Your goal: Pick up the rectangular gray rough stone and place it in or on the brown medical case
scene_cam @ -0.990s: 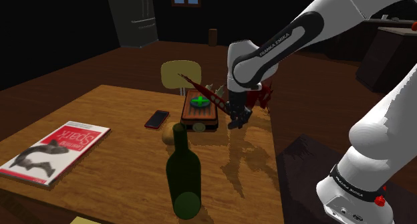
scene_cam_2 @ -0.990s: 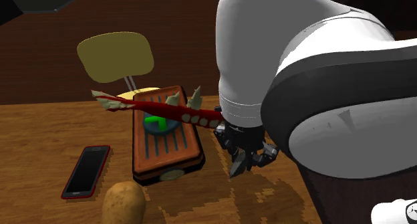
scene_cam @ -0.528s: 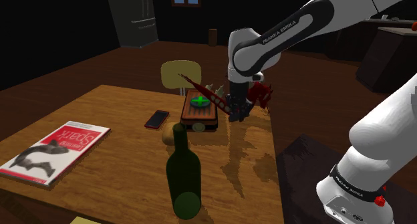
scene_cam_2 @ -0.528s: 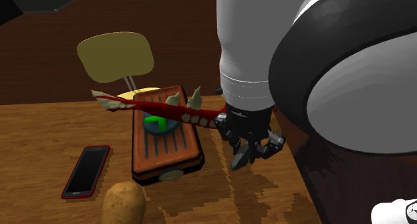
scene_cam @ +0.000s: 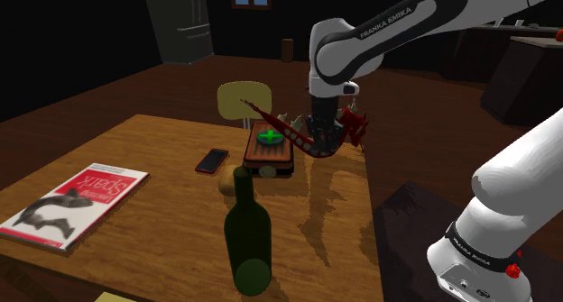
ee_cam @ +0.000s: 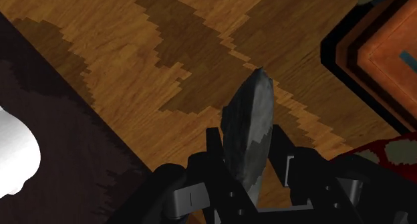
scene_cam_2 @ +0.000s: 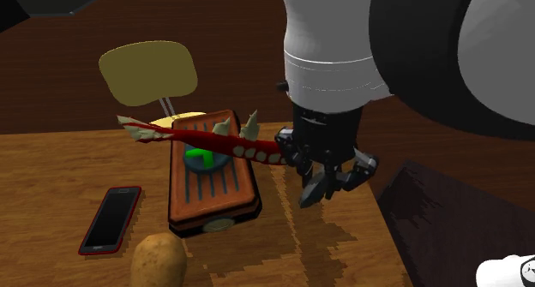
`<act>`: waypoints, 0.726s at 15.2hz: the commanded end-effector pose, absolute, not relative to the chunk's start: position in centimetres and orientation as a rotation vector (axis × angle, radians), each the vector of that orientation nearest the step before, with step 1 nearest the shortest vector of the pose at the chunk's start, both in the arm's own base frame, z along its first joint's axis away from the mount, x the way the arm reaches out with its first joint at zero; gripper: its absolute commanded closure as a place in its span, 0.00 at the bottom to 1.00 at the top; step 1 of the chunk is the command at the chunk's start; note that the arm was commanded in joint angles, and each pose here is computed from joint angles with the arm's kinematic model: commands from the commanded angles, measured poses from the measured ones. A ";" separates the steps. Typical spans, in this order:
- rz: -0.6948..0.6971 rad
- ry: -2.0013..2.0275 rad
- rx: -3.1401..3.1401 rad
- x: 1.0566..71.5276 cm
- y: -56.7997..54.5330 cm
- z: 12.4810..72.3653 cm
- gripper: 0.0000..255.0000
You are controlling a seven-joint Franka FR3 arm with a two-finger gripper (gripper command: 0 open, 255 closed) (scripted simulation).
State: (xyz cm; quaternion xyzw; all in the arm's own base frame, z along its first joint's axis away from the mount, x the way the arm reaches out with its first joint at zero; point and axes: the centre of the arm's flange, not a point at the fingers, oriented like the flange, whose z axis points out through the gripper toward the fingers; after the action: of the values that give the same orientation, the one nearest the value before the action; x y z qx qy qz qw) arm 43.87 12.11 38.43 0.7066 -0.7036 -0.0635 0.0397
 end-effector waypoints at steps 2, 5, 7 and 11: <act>-0.195 -2.156 2.165 43.9 12.1 40.0 1.00; -0.195 -2.156 2.165 46.5 12.1 40.0 1.00; -0.195 -2.156 2.165 49.1 12.2 40.0 1.00; -0.195 -2.156 2.165 54.4 12.3 39.9 1.00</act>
State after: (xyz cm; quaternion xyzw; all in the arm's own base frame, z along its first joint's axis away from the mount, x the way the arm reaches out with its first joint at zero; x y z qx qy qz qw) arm 52.89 12.64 39.65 0.7071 -0.7031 -0.0638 0.0394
